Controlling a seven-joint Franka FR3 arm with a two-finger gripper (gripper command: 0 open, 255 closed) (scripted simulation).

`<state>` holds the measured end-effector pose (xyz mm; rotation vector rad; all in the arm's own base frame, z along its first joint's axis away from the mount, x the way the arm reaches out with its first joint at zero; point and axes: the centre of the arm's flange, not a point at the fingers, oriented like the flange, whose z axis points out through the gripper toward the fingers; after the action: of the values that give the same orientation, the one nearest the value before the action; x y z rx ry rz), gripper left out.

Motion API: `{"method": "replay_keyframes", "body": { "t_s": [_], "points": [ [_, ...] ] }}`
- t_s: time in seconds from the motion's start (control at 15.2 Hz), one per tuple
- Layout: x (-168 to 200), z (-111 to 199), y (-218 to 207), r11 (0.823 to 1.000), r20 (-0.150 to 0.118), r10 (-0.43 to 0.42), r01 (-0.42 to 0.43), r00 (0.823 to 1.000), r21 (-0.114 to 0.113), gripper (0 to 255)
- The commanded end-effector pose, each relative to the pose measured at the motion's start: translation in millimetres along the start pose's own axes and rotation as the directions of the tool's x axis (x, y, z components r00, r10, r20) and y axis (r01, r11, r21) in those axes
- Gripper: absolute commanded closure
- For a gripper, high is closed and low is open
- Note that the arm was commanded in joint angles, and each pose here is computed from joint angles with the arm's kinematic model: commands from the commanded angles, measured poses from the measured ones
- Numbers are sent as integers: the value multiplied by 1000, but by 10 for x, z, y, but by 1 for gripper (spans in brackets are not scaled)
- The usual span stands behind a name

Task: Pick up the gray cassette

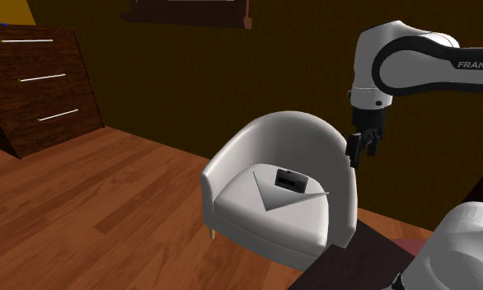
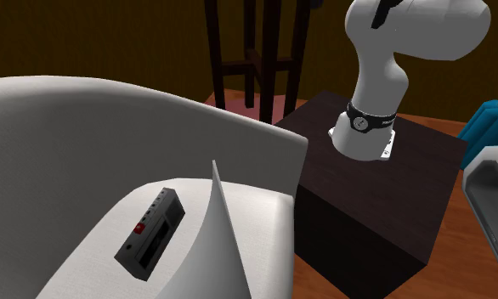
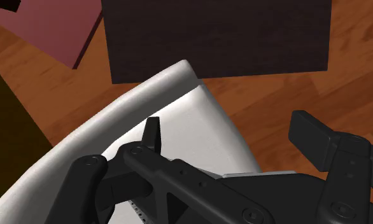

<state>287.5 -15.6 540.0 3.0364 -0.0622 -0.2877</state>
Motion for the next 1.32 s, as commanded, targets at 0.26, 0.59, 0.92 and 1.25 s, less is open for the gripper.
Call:
{"method": "replay_keyframes", "body": {
  "t_s": [0.26, 0.59, 0.92, 1.25],
  "points": [
    [378, 275, 255, 998, -2, -60, 60, 998, 8, 0],
    [871, 621, 539, 991, -4, -135, 135, 991, 18, 0],
    [1384, 969, 781, 977, -7, -209, 209, 978, 27, 0],
    [1915, 1318, 980, 959, -11, -282, 282, 959, 36, 0]
  ]
}}
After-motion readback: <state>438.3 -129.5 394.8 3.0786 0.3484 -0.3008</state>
